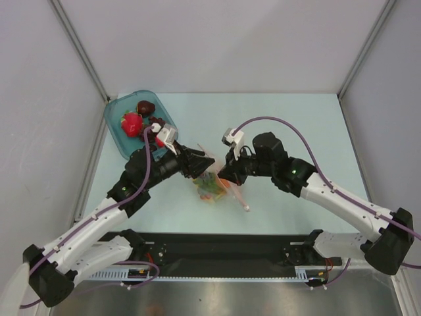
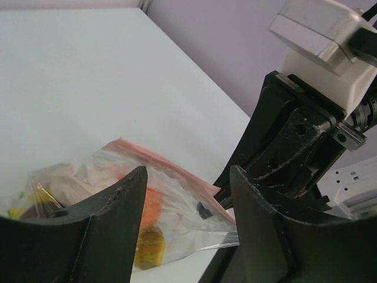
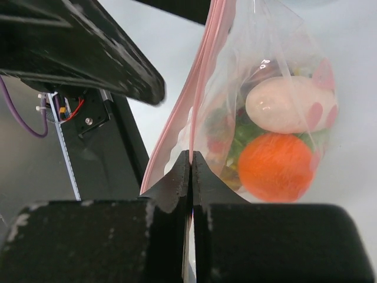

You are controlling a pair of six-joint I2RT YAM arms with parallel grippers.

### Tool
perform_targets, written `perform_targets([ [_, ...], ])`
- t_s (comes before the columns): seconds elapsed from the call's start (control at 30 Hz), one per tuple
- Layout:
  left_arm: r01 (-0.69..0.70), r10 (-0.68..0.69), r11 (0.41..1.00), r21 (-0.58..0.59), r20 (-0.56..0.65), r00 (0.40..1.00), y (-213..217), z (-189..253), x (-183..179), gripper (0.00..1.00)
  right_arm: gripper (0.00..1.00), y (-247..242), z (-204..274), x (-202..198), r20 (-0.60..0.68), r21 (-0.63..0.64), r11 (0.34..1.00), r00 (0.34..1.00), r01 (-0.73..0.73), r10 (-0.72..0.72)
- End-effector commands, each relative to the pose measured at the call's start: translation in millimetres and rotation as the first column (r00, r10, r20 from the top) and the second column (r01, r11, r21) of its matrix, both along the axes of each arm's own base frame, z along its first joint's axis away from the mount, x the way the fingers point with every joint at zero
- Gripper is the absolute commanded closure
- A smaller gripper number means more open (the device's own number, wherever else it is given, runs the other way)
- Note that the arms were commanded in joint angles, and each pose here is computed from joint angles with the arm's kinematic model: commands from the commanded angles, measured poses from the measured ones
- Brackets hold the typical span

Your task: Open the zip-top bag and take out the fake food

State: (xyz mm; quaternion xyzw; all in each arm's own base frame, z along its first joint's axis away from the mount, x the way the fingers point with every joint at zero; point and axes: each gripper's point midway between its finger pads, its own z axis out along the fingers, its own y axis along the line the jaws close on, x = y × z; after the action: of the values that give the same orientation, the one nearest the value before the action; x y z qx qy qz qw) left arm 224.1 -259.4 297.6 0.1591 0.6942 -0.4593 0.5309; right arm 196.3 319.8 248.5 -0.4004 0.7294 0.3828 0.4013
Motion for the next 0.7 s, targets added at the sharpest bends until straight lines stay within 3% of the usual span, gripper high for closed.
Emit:
perform_targets([
  [0.0, 0.055, -0.059, 0.997, -0.061, -0.076, 0.995, -11, 1, -11, 0.37, 1.0, 11, 32, 8, 0.064, 0.077, 0.997, 0.998, 0.018, -0.023],
  [0.4, 0.11, -0.118, 0.992, -0.066, -0.132, 0.984, -18, -12, -25, 0.31, 1.0, 10, 33, 14, 0.075, 0.073, 0.996, 0.996, 0.049, -0.054],
  [0.53, 0.126, -0.133, 0.99, -0.061, -0.144, 0.981, -21, -20, -25, 0.44, 1.0, 9, 36, 15, 0.079, 0.075, 0.996, 0.995, 0.054, -0.06],
  [0.63, 0.134, -0.143, 0.989, -0.068, -0.153, 0.978, -24, -23, -24, 0.44, 1.0, 9, 37, 15, 0.084, 0.075, 0.996, 0.995, 0.052, -0.059],
  [0.67, 0.135, -0.144, 0.989, -0.066, -0.155, 0.977, -25, -25, -23, 0.49, 1.0, 8, 38, 14, 0.087, 0.076, 0.996, 0.995, 0.048, -0.055],
])
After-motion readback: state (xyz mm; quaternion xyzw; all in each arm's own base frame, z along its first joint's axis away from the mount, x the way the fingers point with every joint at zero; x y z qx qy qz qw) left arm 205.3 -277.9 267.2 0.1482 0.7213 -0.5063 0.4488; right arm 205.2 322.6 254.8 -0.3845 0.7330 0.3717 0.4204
